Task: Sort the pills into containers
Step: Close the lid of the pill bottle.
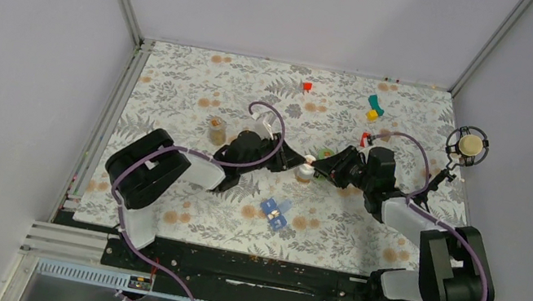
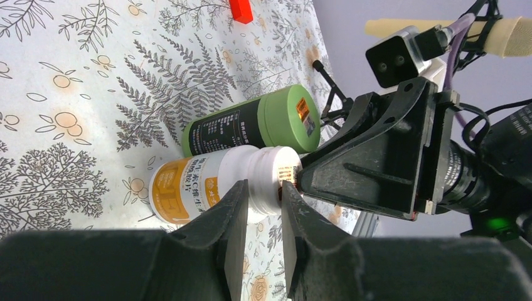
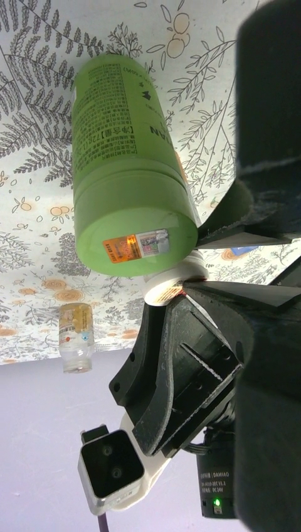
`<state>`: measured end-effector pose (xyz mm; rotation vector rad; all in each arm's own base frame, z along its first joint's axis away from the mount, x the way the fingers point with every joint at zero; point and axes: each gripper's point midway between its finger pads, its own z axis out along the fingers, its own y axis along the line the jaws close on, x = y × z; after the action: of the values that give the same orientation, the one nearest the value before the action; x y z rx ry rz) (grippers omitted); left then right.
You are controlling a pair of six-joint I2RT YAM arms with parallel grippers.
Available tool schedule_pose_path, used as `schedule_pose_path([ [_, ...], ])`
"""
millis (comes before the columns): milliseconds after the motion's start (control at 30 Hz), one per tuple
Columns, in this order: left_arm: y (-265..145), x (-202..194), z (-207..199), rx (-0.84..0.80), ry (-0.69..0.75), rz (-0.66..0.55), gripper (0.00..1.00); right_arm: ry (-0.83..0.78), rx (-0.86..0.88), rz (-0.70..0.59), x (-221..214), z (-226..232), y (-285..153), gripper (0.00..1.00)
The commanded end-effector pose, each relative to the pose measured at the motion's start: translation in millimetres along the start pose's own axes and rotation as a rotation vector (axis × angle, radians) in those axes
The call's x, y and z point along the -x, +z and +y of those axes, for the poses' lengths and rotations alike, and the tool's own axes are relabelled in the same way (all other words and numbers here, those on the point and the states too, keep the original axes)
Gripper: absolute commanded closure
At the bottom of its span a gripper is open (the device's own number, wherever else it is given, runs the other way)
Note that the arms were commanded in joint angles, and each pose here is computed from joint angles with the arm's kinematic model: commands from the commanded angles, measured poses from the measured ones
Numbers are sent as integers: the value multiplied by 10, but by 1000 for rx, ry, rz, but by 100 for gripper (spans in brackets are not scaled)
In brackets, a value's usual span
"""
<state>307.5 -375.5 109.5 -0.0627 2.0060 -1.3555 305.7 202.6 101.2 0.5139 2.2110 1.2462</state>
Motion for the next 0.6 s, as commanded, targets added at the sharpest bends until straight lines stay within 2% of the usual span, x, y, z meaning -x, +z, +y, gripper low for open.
schedule_pose_path([
  [0, -85, -475, 7, 56, 63, 193, 100, -38, -50, 54, -94, 2, -31, 100],
  [67, -72, -347, -131, 48, 77, 170, 100, -61, -54, 53, -51, 64, -46, 99],
  [300, -17, 140, -483, 41, 122, 79, 61, -152, -68, 27, 141, 303, -115, 73],
  [433, -30, 367, -534, 57, 132, 29, 52, -180, -58, 14, 231, 448, -130, 65],
  [567, -102, 499, -499, 84, 137, -9, 49, -192, -52, 18, 254, 520, -153, 62],
])
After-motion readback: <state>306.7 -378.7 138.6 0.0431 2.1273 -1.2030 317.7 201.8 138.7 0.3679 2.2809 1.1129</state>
